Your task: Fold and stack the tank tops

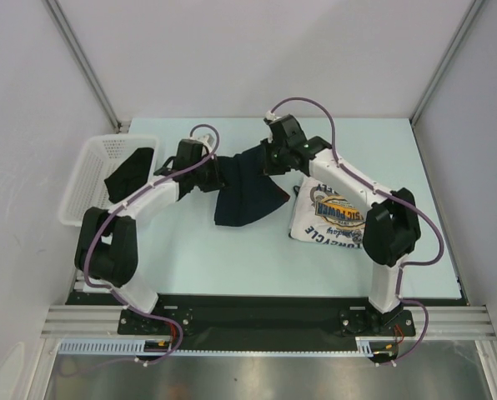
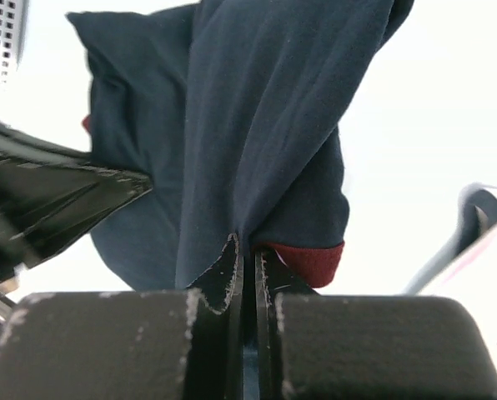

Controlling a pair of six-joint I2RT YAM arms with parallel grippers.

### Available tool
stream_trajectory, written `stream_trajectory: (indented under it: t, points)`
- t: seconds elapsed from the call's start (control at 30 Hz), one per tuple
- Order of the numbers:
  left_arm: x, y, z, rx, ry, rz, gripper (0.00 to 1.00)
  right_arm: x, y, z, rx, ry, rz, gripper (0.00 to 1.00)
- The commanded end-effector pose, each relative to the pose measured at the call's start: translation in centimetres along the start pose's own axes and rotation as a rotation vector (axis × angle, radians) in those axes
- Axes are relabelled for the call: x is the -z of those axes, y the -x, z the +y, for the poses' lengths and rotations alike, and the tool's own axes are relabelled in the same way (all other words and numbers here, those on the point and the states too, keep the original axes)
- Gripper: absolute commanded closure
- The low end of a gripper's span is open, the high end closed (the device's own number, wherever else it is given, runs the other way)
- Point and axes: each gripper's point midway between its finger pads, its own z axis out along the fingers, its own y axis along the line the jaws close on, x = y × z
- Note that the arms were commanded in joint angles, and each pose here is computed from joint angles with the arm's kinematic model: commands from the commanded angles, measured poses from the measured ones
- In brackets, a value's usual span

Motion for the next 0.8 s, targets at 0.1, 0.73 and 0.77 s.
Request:
stream_trajectory:
  t: [0.1, 0.73, 0.77]
  points:
    - [2.4, 2.2, -6.8, -0.047, -0.147, -0.061, 1.0, 4.8, 1.2, -3.3, -0.069, -0.088, -0.068, 1.0]
    - [-4.0, -4.3, -23.3, -0.187, -0.416, 0.09, 1.0, 16.3, -7.0, -18.3, -0.342, -0.334, -0.15, 1.0]
    - [-4.9, -5.0, -23.3, -0.188, -0.411, 0.106, 1.0, 16.6, -7.3, -19.0, -0.362, -0.346, -0.153, 1.0]
